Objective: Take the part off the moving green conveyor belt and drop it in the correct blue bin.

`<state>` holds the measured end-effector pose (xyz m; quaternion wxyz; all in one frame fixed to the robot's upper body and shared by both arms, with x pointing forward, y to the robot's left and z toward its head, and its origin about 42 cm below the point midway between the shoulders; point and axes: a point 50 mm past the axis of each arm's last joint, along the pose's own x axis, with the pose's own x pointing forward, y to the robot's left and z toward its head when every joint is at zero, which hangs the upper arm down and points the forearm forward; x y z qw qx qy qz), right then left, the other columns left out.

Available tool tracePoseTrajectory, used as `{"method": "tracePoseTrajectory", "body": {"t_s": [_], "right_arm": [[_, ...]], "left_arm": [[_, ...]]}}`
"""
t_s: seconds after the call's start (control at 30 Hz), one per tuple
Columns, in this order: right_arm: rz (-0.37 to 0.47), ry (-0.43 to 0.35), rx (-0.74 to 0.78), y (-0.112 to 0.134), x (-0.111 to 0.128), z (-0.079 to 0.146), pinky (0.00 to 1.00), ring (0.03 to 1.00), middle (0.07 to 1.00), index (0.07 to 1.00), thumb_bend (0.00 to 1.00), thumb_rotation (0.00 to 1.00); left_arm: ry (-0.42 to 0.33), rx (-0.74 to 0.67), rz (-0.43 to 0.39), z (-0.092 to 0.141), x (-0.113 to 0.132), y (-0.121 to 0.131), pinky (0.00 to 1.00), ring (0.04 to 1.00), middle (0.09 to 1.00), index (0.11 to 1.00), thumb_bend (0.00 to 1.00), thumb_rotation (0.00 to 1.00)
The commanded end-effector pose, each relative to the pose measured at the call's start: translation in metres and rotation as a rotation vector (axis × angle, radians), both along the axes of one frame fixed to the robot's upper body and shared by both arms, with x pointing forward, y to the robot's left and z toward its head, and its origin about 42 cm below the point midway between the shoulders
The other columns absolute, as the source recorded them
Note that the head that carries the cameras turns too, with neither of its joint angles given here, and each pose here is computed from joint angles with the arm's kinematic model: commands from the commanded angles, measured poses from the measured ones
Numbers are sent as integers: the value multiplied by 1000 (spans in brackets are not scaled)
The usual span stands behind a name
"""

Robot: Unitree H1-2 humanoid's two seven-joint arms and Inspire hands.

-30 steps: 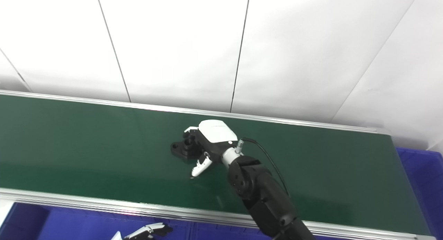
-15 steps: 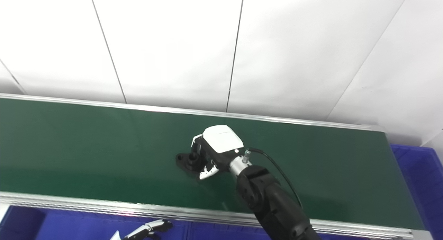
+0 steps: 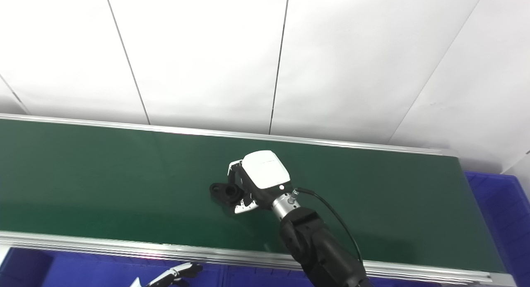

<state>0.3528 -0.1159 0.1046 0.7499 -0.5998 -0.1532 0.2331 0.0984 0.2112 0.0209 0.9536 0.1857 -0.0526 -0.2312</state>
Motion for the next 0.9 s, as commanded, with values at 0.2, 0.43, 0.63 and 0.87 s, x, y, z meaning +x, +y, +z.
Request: {"method": "tracePoseTrajectory", "body": {"t_s": [0.2,0.43,0.63,0.87], "right_arm": [[35,63,-42,2,-15,-23,78,129,209,476,521,121],[26,52,-11,-3,-16,-19,80,132,212,473,521,119],[8,11,32,-5,-19,3,86,145,219,469,520,118],[-18,-38,82,-7,-26,29,93,152,239,477,522,122]], "left_arm": [[-22,-29,-3,6,2,4,667,781,852,809,818,326],[-19,-28,1,6,1,4,659,783,846,802,827,326],[-20,-24,0,5,3,4,656,780,842,800,823,326],[1,-26,-6,5,6,6,681,786,848,810,818,307]]}}
